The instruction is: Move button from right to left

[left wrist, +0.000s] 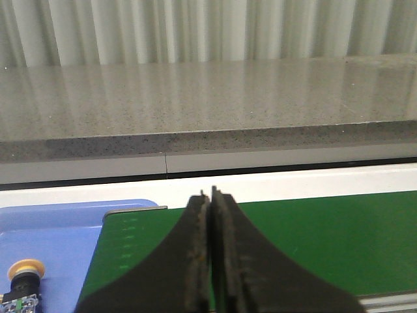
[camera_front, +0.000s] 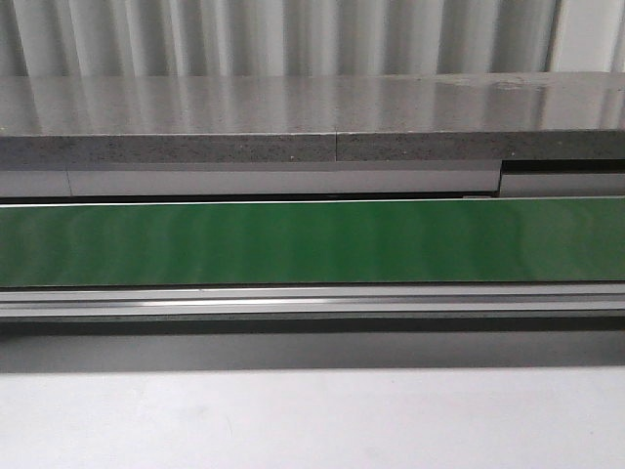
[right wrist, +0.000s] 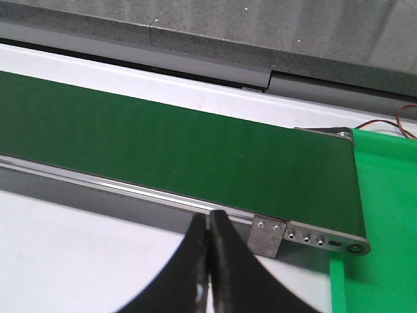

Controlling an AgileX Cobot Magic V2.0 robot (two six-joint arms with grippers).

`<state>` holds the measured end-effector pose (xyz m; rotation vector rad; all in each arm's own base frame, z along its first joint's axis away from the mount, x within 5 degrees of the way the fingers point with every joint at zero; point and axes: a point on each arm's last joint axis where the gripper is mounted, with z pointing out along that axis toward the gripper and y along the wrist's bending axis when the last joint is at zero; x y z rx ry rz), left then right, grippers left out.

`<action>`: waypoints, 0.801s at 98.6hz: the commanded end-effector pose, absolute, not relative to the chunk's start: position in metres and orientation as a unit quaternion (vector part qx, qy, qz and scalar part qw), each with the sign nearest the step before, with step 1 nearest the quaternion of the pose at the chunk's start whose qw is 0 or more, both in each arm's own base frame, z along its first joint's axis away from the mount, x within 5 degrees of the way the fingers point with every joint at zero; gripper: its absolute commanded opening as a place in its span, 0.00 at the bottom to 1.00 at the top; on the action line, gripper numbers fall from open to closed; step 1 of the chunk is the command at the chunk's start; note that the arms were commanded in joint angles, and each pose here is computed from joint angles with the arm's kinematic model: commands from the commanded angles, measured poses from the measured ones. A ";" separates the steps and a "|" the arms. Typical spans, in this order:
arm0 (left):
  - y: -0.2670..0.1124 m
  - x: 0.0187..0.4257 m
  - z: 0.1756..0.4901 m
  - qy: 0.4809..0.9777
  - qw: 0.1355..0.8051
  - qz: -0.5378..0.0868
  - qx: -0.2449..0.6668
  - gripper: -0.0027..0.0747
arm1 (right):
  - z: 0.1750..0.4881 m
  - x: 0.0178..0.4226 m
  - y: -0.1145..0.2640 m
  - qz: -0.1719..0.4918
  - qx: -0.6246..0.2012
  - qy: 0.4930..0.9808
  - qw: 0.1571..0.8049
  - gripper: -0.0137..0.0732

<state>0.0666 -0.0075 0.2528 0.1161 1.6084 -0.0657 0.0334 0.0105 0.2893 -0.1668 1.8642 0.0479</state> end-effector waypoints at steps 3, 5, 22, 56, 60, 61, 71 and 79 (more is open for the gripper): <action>-0.006 0.061 0.253 0.667 0.743 -0.027 0.041 0.01 | 0.303 0.035 0.010 0.021 -0.068 0.776 0.626 0.08; -0.005 0.060 0.247 0.668 0.743 -0.024 0.038 0.01 | 0.303 0.035 0.010 0.021 -0.068 0.776 0.626 0.08; -0.002 0.054 0.214 0.649 0.760 -0.008 0.021 0.01 | 0.303 0.035 0.010 0.021 -0.068 0.776 0.626 0.08; -0.002 0.056 0.206 0.681 0.732 -0.006 0.021 0.01 | 0.303 0.035 0.010 0.021 -0.068 0.776 0.627 0.08; -0.002 0.056 0.206 0.681 0.732 -0.006 0.021 0.01 | 0.303 0.035 0.010 0.021 -0.068 0.776 0.627 0.08; -0.002 0.056 0.206 0.681 0.732 -0.006 0.021 0.01 | 0.303 0.035 0.010 0.021 -0.068 0.776 0.627 0.08; -0.002 0.056 0.206 0.681 0.732 -0.006 0.021 0.01 | 0.303 0.035 0.010 0.021 -0.068 0.776 0.627 0.08; -0.002 0.056 0.206 0.681 0.732 -0.006 0.021 0.01 | 0.303 0.035 0.010 0.021 -0.068 0.776 0.627 0.08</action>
